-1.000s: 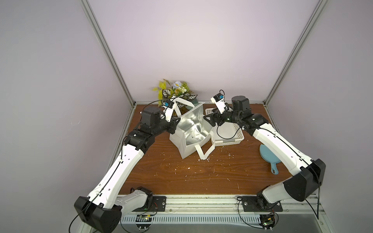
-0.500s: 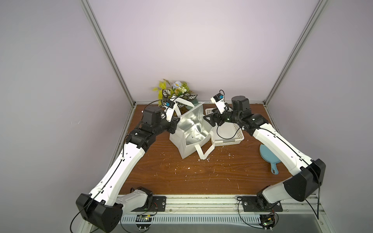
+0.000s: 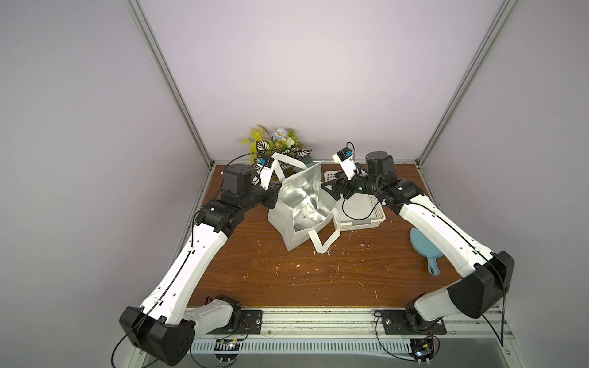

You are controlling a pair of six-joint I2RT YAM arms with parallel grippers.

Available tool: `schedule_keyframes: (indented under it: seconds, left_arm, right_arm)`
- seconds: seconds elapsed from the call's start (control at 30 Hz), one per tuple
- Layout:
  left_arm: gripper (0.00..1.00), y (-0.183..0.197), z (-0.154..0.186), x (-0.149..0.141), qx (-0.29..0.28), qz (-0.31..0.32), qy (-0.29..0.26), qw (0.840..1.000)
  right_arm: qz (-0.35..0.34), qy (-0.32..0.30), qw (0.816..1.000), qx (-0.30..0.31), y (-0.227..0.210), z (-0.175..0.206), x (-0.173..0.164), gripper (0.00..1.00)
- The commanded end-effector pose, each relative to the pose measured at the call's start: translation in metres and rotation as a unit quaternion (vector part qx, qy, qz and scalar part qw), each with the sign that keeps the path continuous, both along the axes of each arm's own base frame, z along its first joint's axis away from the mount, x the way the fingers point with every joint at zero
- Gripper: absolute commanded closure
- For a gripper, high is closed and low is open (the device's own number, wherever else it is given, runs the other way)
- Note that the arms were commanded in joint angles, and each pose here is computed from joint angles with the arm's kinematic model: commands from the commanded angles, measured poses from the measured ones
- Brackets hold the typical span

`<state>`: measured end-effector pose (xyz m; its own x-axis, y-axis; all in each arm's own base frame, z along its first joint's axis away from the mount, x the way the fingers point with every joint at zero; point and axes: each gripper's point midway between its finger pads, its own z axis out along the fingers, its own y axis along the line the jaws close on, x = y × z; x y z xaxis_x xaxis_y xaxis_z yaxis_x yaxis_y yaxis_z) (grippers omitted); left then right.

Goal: Place the ice pack in the delivery bag
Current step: Tear off the adhesive seal from the delivery bag.

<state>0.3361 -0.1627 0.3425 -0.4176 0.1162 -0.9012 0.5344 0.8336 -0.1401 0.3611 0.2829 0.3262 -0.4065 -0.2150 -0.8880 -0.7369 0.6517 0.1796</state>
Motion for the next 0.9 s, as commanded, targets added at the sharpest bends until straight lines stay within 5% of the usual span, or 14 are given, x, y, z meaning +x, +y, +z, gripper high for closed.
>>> schedule_keyframes:
  seconds: [0.0, 0.37, 0.67, 0.87]
  left_arm:
    - [1.0, 0.002, 0.012, -0.004, -0.063, -0.011, 0.026, 0.998]
    - [1.0, 0.0, 0.019, -0.011, -0.208, -0.053, 0.074, 0.974]
    - [1.0, 0.008, 0.017, -0.003, -0.311, -0.05, 0.119, 0.941]
    - [1.0, 0.01, 0.018, -0.001, -0.327, -0.04, 0.13, 0.935]
  right_arm:
    - [0.024, -0.028, 0.999, 0.025, 0.008, 0.021, -0.009, 0.14]
    - [0.055, -0.052, 0.996, 0.043, 0.032, 0.029, -0.018, 0.14]
    - [0.055, -0.175, 0.983, 0.017, 0.075, 0.031, -0.039, 0.17]
    - [0.054, -0.25, 0.966, 0.025, 0.095, 0.035, -0.05, 0.25]
